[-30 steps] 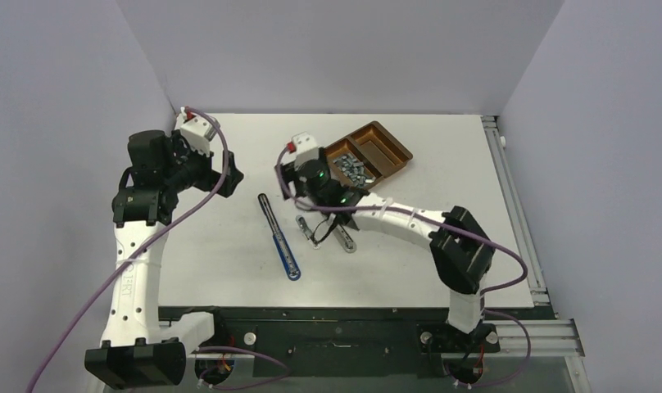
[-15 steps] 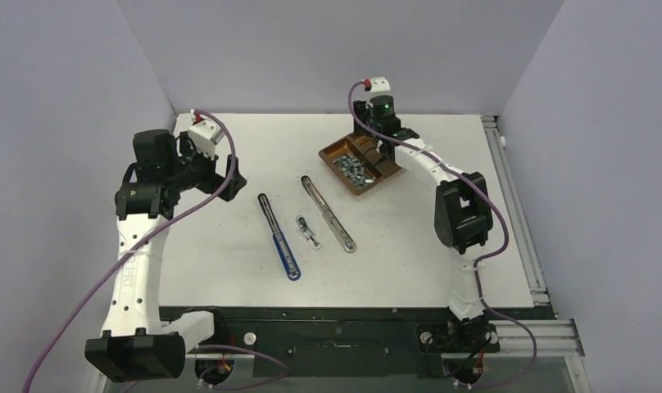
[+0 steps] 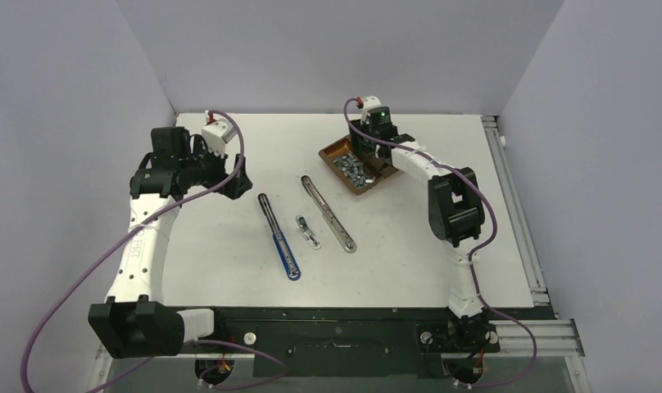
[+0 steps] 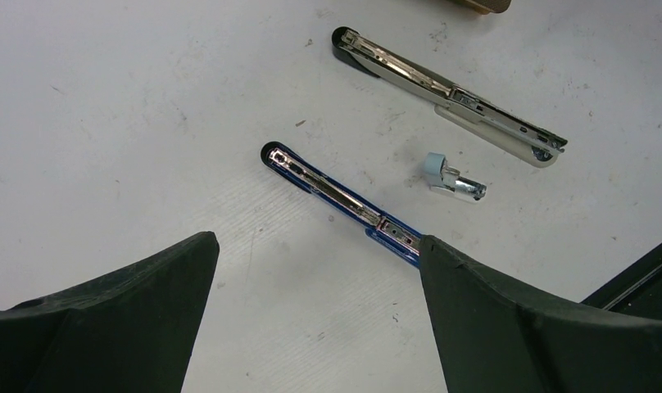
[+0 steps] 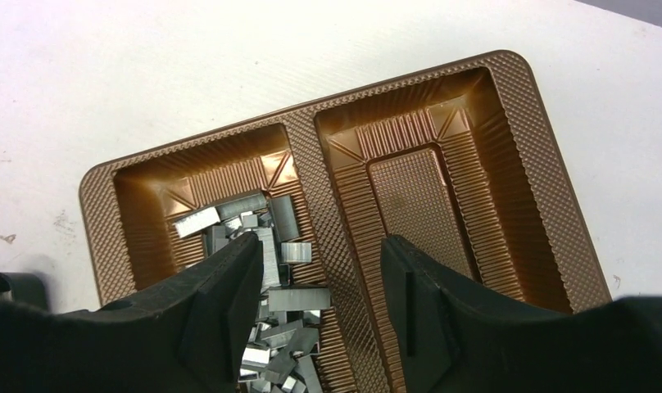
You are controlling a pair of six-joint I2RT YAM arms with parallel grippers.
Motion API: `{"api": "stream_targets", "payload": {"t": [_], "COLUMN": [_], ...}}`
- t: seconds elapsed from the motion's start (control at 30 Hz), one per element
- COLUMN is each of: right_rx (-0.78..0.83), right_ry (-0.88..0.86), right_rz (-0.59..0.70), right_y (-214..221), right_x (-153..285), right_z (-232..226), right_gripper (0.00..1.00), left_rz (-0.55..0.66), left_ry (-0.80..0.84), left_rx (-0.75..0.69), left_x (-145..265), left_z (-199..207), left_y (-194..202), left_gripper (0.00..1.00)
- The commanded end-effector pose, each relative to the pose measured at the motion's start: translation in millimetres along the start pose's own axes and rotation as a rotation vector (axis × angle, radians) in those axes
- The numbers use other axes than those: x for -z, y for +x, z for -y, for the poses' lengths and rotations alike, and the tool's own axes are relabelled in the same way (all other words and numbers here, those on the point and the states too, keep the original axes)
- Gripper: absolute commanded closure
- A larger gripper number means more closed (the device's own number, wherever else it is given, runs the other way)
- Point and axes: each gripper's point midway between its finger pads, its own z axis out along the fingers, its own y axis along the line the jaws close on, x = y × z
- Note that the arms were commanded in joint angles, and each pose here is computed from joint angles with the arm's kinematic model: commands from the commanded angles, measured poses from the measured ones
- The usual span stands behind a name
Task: Load the staples into the stapler
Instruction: Move the staple box to the center of the board.
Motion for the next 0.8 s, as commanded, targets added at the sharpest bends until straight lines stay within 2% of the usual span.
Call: {"api": "stream_targets", "payload": {"t": [0.0,0.37,0.77], "right_rx": [-0.014,-0.035,-0.094], "right_ry": [0.009,0.000,0.074], "right_rz": [0.003,-0.042,-0.016], "right_y": [-1,24,25], "right_x": [-13,-23,-11], "right_z": [10,15,36], "right_gripper": [0.46,0.46,0.77], "left_rz": [0.023,0.013,0.013], "left_ry": [-0.002,0.016,0.003], "left_rx": [0.008,0.009,0.007], "left_x": [-5,-9,-6], "left_z": [-1,2,2], "left_y": [-9,-9,-7], "left_gripper": [0.10,0.09,0.08]}}
